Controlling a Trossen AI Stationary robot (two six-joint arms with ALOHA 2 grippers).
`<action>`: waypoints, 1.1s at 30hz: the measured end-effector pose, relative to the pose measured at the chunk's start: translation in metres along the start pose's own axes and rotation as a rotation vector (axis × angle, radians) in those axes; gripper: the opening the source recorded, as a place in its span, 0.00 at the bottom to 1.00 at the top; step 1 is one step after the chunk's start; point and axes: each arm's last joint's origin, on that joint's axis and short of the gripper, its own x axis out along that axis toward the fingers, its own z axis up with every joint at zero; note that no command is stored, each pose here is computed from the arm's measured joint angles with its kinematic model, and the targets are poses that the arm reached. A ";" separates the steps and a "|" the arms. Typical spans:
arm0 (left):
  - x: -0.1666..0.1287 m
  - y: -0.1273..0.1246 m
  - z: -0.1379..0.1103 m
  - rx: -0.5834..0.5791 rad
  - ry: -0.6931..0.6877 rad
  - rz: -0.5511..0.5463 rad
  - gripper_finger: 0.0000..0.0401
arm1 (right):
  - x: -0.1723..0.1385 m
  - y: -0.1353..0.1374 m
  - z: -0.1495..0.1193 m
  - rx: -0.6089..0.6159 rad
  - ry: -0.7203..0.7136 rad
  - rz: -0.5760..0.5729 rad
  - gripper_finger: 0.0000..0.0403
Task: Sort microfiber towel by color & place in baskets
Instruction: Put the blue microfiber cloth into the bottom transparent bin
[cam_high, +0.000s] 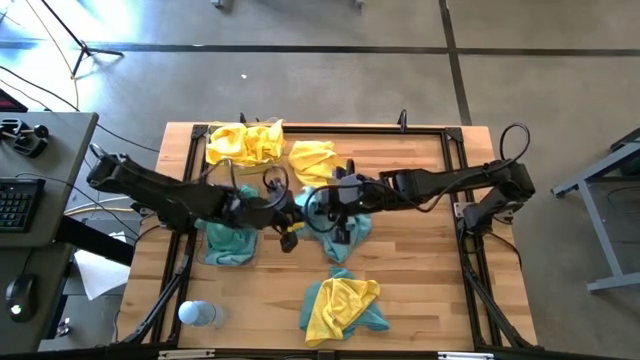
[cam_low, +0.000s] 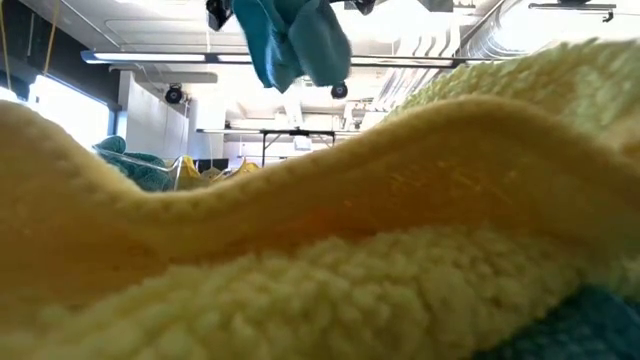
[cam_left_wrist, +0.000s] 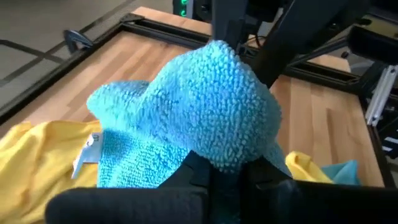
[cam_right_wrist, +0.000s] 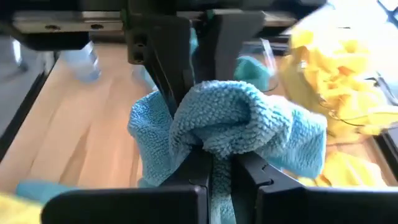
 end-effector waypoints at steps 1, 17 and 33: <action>-0.006 0.005 0.003 0.009 0.008 0.011 0.02 | -0.001 -0.001 0.000 0.019 0.007 -0.009 0.05; -0.126 0.081 -0.002 -0.116 0.236 0.062 0.01 | 0.000 -0.006 -0.011 0.266 0.100 -0.051 0.44; -0.098 0.079 -0.072 -0.048 0.675 -0.020 0.01 | -0.002 -0.013 -0.015 0.436 0.081 -0.280 0.46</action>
